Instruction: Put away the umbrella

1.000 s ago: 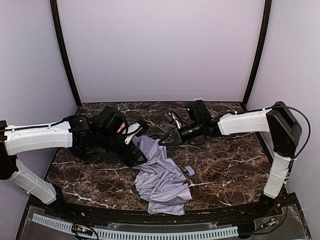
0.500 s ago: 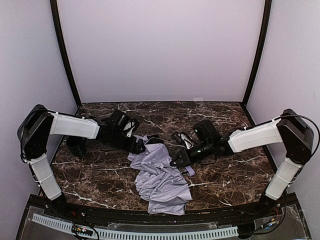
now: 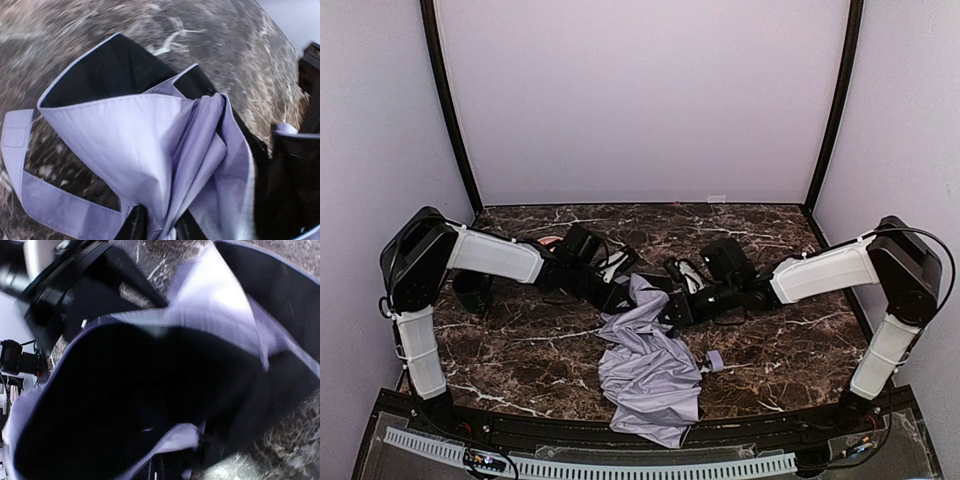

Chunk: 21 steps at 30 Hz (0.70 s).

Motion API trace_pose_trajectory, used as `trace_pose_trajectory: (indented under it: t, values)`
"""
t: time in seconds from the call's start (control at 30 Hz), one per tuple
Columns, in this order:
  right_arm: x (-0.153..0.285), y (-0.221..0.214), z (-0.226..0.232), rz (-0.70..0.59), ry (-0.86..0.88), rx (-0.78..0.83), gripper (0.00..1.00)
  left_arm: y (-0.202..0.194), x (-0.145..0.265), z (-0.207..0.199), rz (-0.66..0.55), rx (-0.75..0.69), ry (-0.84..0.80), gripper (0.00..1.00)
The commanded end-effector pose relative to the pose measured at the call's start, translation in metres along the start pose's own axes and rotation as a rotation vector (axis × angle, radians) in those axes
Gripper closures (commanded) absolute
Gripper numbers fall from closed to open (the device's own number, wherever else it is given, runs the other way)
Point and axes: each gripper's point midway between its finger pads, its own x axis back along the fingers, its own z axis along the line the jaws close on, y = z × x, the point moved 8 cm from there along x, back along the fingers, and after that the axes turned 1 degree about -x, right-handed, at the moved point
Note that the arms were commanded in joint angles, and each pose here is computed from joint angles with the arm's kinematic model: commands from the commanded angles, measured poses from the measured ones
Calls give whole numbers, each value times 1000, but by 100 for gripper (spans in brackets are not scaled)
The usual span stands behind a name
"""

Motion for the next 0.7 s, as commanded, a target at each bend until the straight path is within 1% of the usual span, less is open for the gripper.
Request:
trace_pose_trajectory:
  t: [0.0,0.1,0.13,0.27,0.3,0.37,0.43,0.47,0.5,0.53,0.57,0.6,0.67]
  values:
    - [-6,20,1,-57,-62,32,100,30,8,-58,-112,-295,-224,83]
    - [-8,30,-1,-71,-109,38,100,34,11,-70,-113,-345,-276,94]
    - [-8,33,-1,-80,-121,39,100,33,10,-68,-106,-345,-265,95]
    - [-6,40,-2,-71,-152,45,100,23,-2,-39,-36,-301,-85,97]
    - [-5,40,-2,-62,-166,52,98,22,-3,-30,-17,-272,-53,97]
    - [3,39,-2,-48,-218,72,89,26,0,-14,-17,-210,20,96]
    - [17,41,0,-46,-281,100,76,34,6,0,-44,-166,78,87]
    - [27,43,3,-49,-311,114,69,37,9,5,-50,-153,102,79]
    - [37,44,6,-52,-340,127,62,41,12,9,-57,-147,125,69]
    - [48,44,11,-57,-363,142,58,44,15,12,-58,-142,153,53]
    - [57,43,15,-56,-386,156,54,47,18,16,-63,-139,186,44]
    - [69,41,24,-61,-400,183,52,50,22,20,-69,-135,230,35]
    - [83,28,44,-39,-410,279,46,57,35,29,-92,-122,325,25]
